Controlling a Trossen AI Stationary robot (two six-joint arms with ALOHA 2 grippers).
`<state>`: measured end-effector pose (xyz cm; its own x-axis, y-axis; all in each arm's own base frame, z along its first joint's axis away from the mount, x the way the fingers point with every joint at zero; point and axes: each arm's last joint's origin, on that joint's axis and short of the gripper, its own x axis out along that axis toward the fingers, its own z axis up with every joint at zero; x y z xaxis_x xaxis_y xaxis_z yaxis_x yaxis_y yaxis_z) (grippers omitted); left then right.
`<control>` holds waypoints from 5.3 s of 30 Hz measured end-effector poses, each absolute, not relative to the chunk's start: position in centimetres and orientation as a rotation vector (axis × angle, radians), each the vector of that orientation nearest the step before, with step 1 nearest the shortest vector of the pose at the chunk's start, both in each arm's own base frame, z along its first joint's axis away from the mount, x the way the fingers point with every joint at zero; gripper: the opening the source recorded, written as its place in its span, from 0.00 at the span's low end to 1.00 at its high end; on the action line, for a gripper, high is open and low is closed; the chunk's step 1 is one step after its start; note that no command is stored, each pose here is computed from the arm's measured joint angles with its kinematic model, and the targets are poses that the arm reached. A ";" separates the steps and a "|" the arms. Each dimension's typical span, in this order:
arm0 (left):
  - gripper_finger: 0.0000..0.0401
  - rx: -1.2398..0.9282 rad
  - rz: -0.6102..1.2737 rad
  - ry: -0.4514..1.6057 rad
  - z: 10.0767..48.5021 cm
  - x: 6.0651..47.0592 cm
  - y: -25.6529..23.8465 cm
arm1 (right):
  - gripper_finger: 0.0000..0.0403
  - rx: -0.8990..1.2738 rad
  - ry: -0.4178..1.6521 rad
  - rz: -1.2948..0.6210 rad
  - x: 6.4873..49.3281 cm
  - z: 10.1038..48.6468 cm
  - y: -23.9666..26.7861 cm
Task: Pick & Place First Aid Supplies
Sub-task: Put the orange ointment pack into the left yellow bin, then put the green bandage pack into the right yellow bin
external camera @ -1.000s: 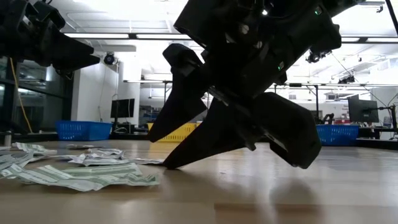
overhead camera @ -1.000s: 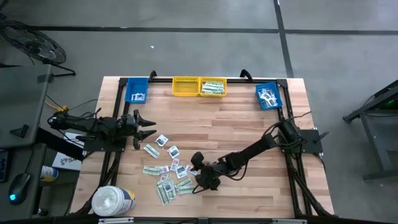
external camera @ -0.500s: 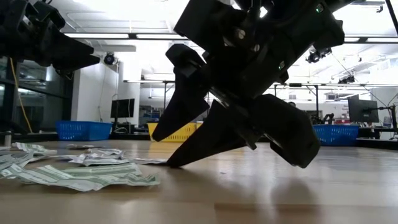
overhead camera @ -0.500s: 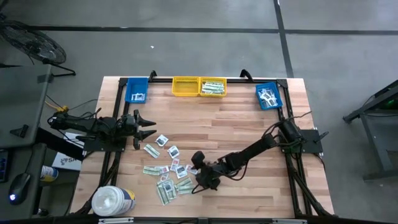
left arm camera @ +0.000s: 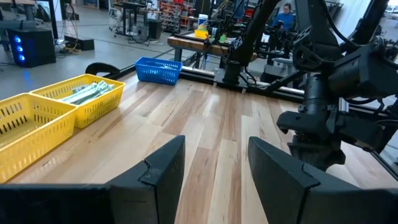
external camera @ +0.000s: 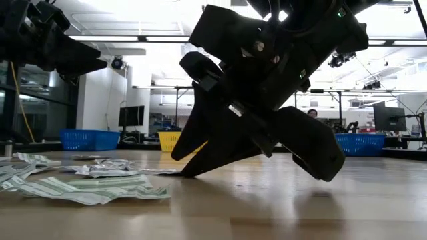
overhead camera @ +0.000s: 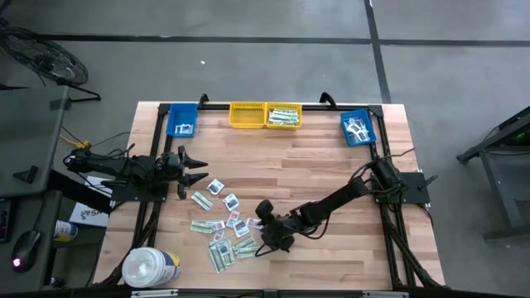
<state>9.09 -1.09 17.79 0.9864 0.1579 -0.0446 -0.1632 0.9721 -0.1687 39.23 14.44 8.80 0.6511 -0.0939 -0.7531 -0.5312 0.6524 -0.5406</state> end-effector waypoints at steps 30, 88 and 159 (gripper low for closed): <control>0.44 -0.173 0.162 0.031 17.8 9.1 -1.1 | 0.00 -0.743 0.867 0.177 39.1 10.3 15.1; 0.44 -0.173 0.162 0.031 17.8 9.1 -1.1 | 0.00 -0.963 0.875 -0.424 43.8 16.2 -13.8; 0.44 -0.173 0.163 0.031 17.8 9.1 -1.1 | 0.30 0.400 0.758 -0.245 39.9 22.4 -24.4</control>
<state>9.09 -1.09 17.79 0.9864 0.1583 -0.0448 -0.1636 0.9720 -0.1686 39.88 -24.35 22.38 0.7033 -0.0724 -0.7072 0.3557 0.8972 0.2618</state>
